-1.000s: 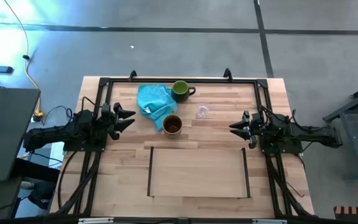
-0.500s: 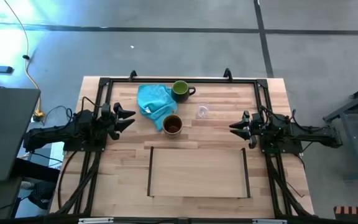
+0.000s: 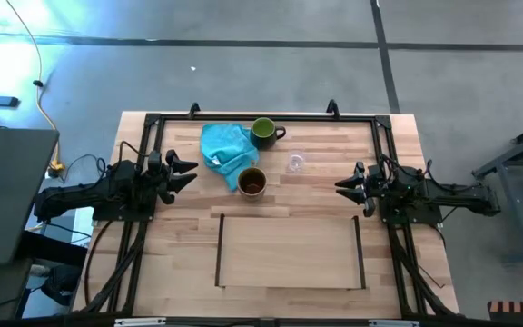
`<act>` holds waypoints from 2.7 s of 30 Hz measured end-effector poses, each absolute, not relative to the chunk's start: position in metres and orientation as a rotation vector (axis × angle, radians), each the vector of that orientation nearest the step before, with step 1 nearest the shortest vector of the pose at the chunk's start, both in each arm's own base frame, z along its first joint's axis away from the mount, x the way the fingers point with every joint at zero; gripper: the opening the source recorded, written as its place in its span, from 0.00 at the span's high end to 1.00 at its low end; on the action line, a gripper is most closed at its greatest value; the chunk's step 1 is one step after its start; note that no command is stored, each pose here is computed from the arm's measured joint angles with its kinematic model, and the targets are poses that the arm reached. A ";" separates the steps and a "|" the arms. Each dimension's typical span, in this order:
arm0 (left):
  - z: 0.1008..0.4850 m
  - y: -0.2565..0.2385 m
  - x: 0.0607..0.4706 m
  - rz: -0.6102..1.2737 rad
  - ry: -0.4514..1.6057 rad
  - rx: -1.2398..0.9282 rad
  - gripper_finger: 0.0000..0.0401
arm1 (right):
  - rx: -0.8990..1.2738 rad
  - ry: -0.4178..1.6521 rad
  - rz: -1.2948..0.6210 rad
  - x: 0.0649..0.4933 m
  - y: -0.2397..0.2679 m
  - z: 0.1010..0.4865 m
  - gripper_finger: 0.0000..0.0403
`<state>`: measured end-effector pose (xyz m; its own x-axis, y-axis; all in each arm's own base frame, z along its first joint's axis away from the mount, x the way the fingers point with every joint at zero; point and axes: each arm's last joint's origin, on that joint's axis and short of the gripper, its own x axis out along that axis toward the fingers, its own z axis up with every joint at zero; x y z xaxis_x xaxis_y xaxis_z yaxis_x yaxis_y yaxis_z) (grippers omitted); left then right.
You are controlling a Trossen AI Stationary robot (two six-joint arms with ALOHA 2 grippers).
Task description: Stack small to large cups/mugs on shelf
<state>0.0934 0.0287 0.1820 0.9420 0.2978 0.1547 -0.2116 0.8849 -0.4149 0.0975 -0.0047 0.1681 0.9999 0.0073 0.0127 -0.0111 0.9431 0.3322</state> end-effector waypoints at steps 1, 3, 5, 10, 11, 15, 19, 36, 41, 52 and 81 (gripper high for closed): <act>0.182 0.029 0.093 0.267 -0.218 -0.405 0.46 | 0.339 -0.011 0.009 0.098 -0.005 0.168 0.72; 0.182 0.029 0.093 0.267 -0.217 -0.406 0.46 | 0.339 -0.011 0.009 0.098 -0.005 0.168 0.72; 0.182 0.028 0.093 0.254 -0.219 -0.433 0.46 | 0.254 -0.013 -0.005 0.098 -0.005 0.168 0.72; 0.183 0.027 0.094 0.185 -0.231 -0.557 0.46 | -0.198 0.001 -0.093 0.097 -0.008 0.168 0.72; 0.183 0.027 0.094 0.185 -0.231 -0.563 0.46 | -0.251 0.004 -0.094 0.097 -0.008 0.168 0.72; 0.183 0.027 0.094 0.186 -0.227 -0.567 0.46 | -0.331 0.008 -0.094 0.097 -0.008 0.168 0.72; 0.183 0.027 0.094 0.176 -0.230 -0.591 0.46 | -0.292 0.006 -0.097 0.097 -0.008 0.168 0.72; 0.182 0.025 0.094 0.123 -0.216 -0.674 0.46 | 0.277 -0.398 -0.038 0.090 -0.007 0.203 0.72; 0.184 0.024 0.094 0.072 -0.217 -0.750 0.46 | 0.359 -0.610 0.042 0.080 -0.006 0.222 0.72; 0.184 0.024 0.094 0.051 -0.226 -0.939 0.46 | 0.411 -0.695 0.084 0.075 -0.006 0.228 0.72; 0.195 0.018 0.092 -0.103 -0.266 -0.435 0.46 | 0.425 -0.306 0.089 0.093 -0.003 0.197 0.72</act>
<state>0.0919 0.0182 0.1948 0.9601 -0.0422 0.2766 0.1554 0.9025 -0.4018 0.0929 -0.0031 0.1967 0.9505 0.0213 0.3099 -0.1482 0.9079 0.3921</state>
